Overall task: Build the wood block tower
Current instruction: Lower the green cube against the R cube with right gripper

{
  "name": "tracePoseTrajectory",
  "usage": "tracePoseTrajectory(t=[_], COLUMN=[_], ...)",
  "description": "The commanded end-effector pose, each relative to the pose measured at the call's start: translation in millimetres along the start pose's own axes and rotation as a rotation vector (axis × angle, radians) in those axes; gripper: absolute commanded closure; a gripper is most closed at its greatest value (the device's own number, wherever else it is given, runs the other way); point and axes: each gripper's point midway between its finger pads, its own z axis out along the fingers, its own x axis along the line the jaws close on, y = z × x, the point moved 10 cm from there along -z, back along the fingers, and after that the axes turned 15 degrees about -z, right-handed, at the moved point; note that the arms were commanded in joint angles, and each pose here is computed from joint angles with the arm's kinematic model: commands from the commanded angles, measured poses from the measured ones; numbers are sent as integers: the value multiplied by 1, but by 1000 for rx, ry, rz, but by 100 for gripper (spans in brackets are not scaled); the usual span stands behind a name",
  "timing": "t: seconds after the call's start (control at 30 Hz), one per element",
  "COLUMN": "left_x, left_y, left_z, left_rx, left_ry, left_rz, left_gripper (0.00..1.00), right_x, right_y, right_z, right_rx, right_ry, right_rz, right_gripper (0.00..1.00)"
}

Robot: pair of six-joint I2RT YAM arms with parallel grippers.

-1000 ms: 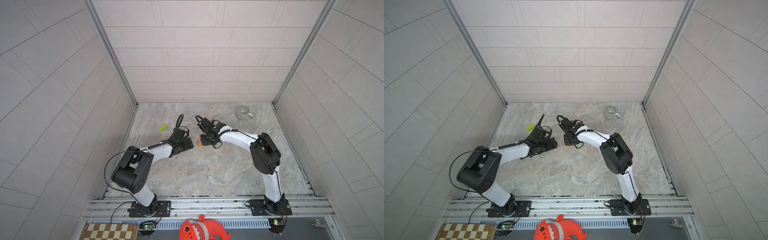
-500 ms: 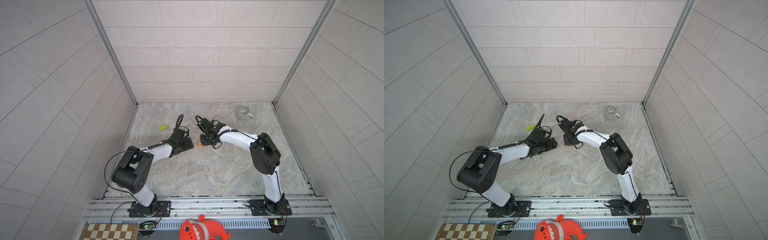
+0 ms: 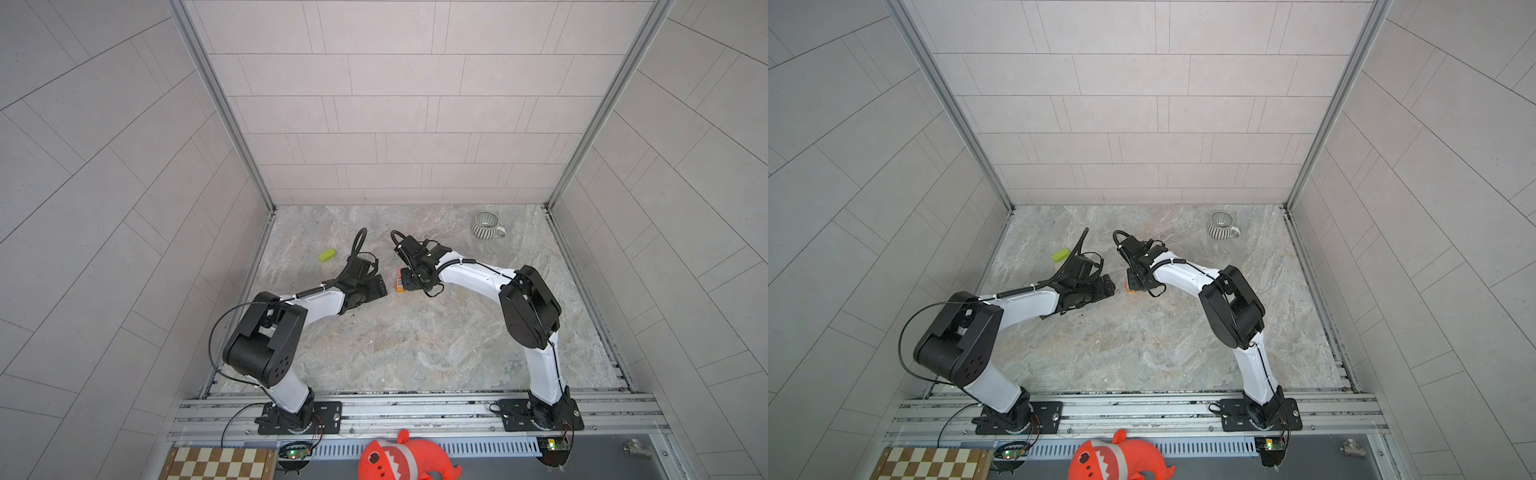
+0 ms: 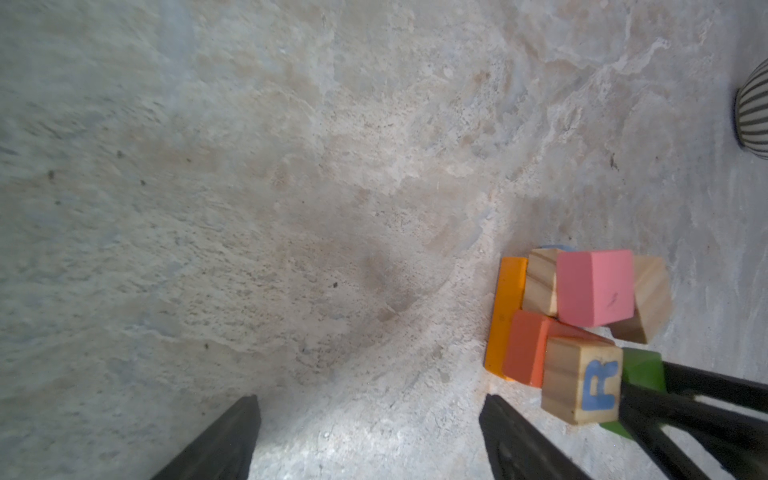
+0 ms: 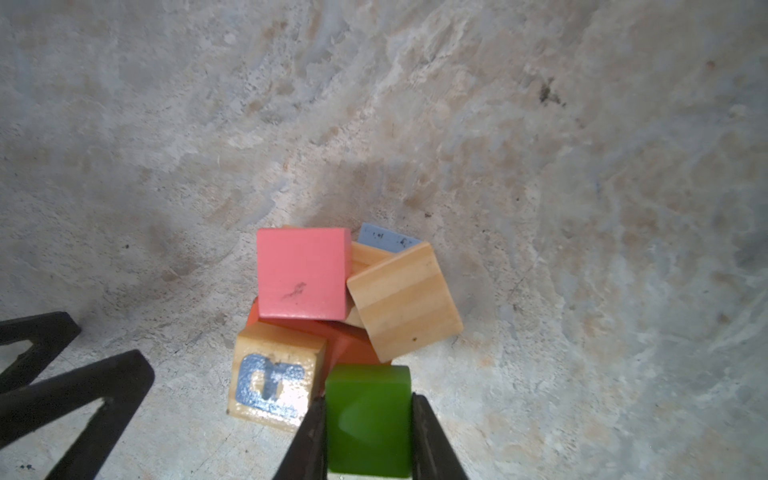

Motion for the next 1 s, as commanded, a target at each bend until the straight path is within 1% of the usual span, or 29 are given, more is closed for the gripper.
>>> tracePoseTrajectory(t=[0.0,0.4,0.97], left_x=[-1,-2,-2], left_y=[1,1,1], left_z=[0,1,-1], left_rx=[-7,-5,-4], left_ry=[-5,-7,-8], left_rz=[-2,-3,-1], left_gripper=[11,11,12], right_x=[-4,-5,-4], right_y=[5,7,8], right_z=[0,3,-1], right_rx=[-13,-21,-44], right_ry=[-27,-11,17], right_rz=[24,48,79], right_gripper=[72,69,69])
